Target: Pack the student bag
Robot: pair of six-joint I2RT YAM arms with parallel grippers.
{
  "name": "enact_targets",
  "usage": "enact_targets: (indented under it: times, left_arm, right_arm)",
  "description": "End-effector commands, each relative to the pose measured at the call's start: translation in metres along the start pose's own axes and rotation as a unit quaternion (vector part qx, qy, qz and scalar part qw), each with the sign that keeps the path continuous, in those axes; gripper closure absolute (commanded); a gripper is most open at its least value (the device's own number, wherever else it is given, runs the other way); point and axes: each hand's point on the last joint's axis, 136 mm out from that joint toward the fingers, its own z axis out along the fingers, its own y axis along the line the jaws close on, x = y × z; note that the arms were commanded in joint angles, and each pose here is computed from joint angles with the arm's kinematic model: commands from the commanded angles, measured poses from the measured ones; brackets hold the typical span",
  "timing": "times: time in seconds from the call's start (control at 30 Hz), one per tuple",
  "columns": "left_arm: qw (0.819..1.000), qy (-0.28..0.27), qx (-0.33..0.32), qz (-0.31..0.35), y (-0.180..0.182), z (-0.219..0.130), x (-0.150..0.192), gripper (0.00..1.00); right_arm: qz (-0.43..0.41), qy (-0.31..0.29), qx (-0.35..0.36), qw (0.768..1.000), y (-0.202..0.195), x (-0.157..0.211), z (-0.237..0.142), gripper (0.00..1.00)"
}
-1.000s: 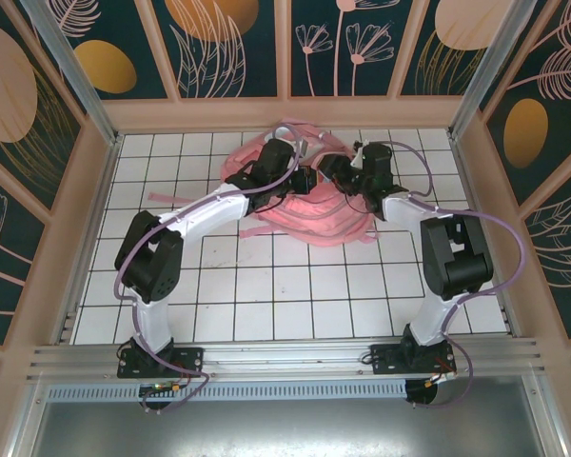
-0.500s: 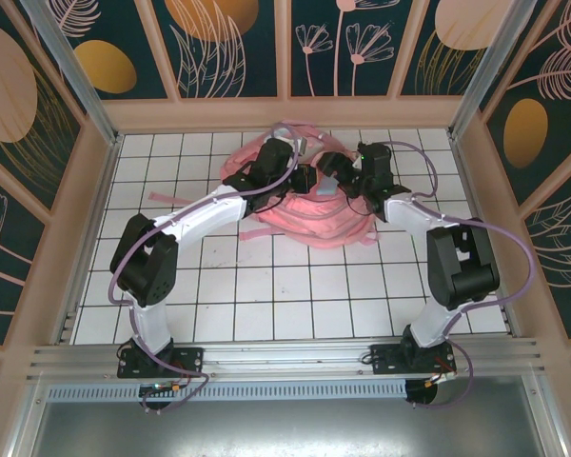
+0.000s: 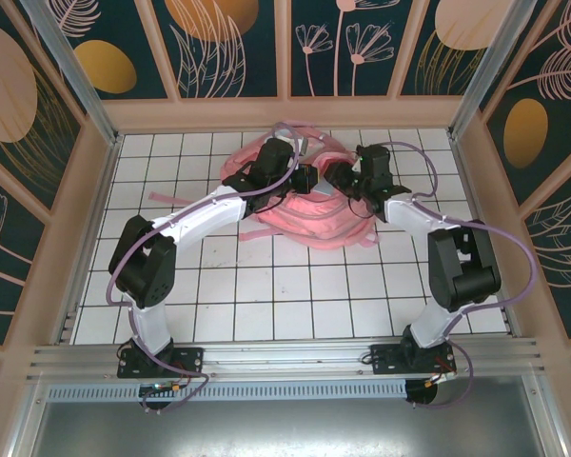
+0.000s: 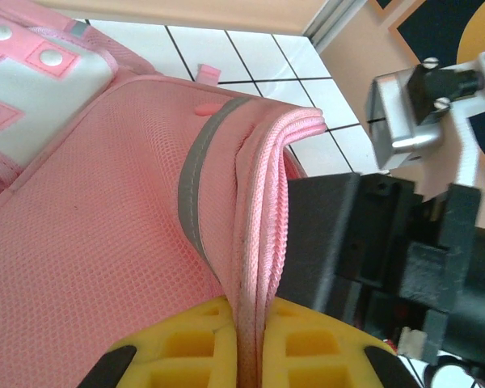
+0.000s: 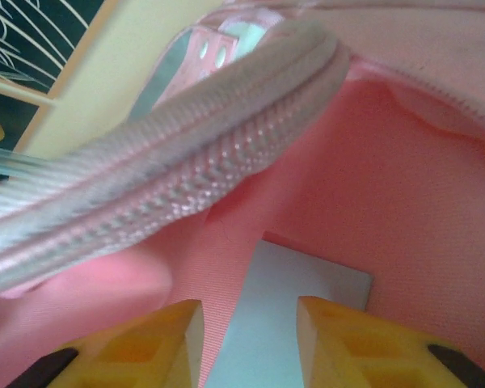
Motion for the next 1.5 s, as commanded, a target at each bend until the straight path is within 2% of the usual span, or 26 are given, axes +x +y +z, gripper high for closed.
enact_targets:
  times: [0.0,0.1,0.23,0.37,0.53,0.67,0.7,0.77,0.8,0.9,1.1,1.23,1.47]
  left_arm:
    - [0.991,-0.101,0.088,0.025,-0.058,-0.04,-0.063,1.0]
    - [0.991,-0.095,0.089,0.024,-0.057,-0.035,-0.06,1.0]
    - [0.994,-0.087,0.063,0.021,-0.046,-0.03,-0.054,0.93]
    - [0.995,-0.091,0.034,0.017,-0.032,-0.03,-0.053,0.85]
    - [0.998,-0.07,-0.005,0.009,-0.008,-0.027,-0.037,0.71]
    - [0.998,-0.042,-0.038,0.003,0.011,-0.028,-0.015,0.45]
    - [0.998,-0.038,-0.055,0.0,0.02,-0.03,-0.01,0.35]
    - [0.994,-0.039,-0.098,-0.008,0.038,-0.042,-0.002,0.11]
    - [0.992,-0.051,-0.114,-0.011,0.044,-0.054,-0.006,0.03]
    - [0.984,-0.071,-0.163,-0.031,0.074,-0.084,-0.005,0.01]
    - [0.941,-0.107,-0.303,-0.106,0.177,-0.159,0.014,0.01]
    - [0.899,-0.13,-0.386,-0.161,0.242,-0.209,0.044,0.01]
    - [0.834,-0.132,-0.469,-0.26,0.31,-0.267,0.108,0.01]
  right_arm:
    - [0.007,0.016,-0.032,0.999,0.01,0.007,0.012,0.68]
    - [-0.002,0.043,-0.075,0.996,0.025,0.019,0.019,0.71]
    - [-0.034,0.018,-0.085,0.996,0.034,0.01,0.001,0.69]
    - [-0.088,-0.002,-0.043,0.995,0.027,0.0,-0.029,0.64]
    - [-0.143,-0.035,0.057,0.987,0.001,-0.008,-0.072,0.49]
    - [-0.146,-0.061,0.092,0.983,-0.012,-0.019,-0.092,0.35]
    - [-0.139,-0.069,0.089,0.984,-0.014,-0.023,-0.096,0.29]
    - [-0.118,-0.087,0.075,0.986,-0.018,-0.033,-0.103,0.01]
    - [-0.109,-0.093,0.069,0.987,-0.019,-0.037,-0.106,0.01]
    - [-0.092,-0.104,0.048,0.989,-0.023,-0.049,-0.113,0.01]
    - [-0.094,-0.11,0.054,0.988,-0.026,-0.054,-0.115,0.01]
    - [-0.077,-0.098,0.046,0.991,-0.03,-0.041,-0.108,0.01]
    - [-0.073,-0.074,0.044,0.994,-0.029,-0.015,-0.09,0.01]
